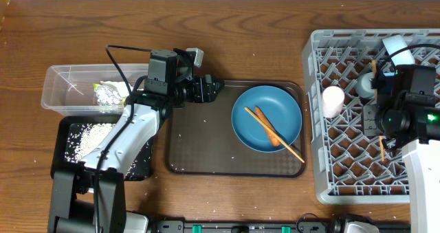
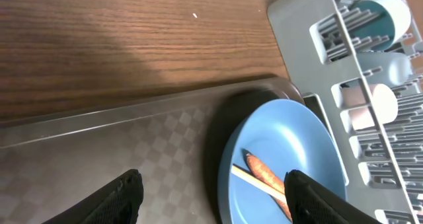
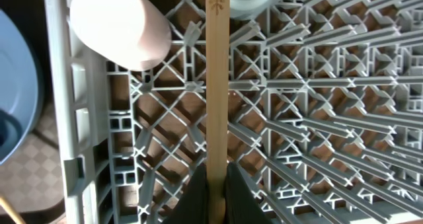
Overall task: Sort waste into correct bins and load items into the dishwasher rack
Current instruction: 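Insert the chopstick upright into the rack and release it, then move the right gripper back left over the remaining chopstick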
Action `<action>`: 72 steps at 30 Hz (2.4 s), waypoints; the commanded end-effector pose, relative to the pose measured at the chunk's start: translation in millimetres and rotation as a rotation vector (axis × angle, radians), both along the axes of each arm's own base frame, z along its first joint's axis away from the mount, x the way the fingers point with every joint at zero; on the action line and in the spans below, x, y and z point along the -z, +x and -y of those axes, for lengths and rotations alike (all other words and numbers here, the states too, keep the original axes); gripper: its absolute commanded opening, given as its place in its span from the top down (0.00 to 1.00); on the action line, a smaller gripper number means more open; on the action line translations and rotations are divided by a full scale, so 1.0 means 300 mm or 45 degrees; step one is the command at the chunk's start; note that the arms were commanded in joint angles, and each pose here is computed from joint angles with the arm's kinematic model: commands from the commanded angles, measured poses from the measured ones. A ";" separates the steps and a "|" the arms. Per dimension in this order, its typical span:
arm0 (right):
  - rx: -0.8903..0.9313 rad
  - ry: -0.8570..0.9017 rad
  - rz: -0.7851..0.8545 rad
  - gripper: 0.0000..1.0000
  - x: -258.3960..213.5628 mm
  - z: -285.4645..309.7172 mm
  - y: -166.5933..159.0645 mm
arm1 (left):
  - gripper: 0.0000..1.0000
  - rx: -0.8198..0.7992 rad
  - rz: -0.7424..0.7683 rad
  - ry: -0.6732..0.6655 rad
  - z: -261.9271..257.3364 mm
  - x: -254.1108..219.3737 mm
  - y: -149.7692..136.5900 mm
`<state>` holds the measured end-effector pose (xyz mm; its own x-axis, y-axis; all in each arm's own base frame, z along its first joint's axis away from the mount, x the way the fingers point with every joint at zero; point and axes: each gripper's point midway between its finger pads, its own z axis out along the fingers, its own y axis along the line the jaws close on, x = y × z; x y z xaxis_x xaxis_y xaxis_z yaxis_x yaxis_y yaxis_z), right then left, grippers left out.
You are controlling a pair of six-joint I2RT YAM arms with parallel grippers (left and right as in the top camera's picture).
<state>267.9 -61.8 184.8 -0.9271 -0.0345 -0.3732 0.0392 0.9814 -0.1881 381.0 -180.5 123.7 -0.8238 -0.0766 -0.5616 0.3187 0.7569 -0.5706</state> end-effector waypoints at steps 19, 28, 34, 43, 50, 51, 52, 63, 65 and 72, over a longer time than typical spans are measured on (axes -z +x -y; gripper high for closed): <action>0.096 0.029 -0.111 0.99 0.117 0.024 0.057 | 0.28 -0.141 0.007 0.148 -0.075 0.046 0.036; 0.107 0.082 -0.227 0.98 0.243 0.016 0.105 | 0.28 -0.141 0.007 0.149 -0.075 0.047 0.036; 0.102 0.101 -0.251 0.81 0.270 0.009 0.113 | 0.28 -0.141 0.007 0.148 -0.075 0.047 0.037; 0.084 0.141 -0.200 0.59 0.266 -0.009 0.145 | 0.28 -0.141 0.006 0.148 -0.075 0.047 0.036; -0.009 0.334 -0.101 0.60 0.204 -0.101 0.206 | 0.28 -0.141 0.007 0.148 -0.074 0.046 0.037; -0.033 0.387 -0.069 0.60 0.176 -0.128 0.221 | 0.28 -0.141 0.007 0.148 -0.074 0.046 0.037; -0.064 0.461 -0.033 0.60 0.147 -0.164 0.236 | 0.28 -0.141 0.007 0.148 -0.074 0.046 0.037; -0.554 1.175 0.106 0.25 -0.065 -0.532 0.202 | 0.28 -0.141 0.007 0.147 -0.074 0.046 0.037; -0.634 1.166 0.075 0.16 -0.046 -0.580 0.177 | 0.28 -0.145 0.004 0.144 -0.074 0.046 0.037; -0.779 0.900 -0.119 0.35 0.104 -0.690 0.085 | 0.28 -0.147 0.002 0.143 -0.074 0.046 0.037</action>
<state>303.5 140.0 169.1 -0.8706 -0.2300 -0.4350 -0.4615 0.6884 0.5596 391.7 -160.0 113.0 -0.8098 -0.1015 -0.5778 0.2399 0.8415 -0.4841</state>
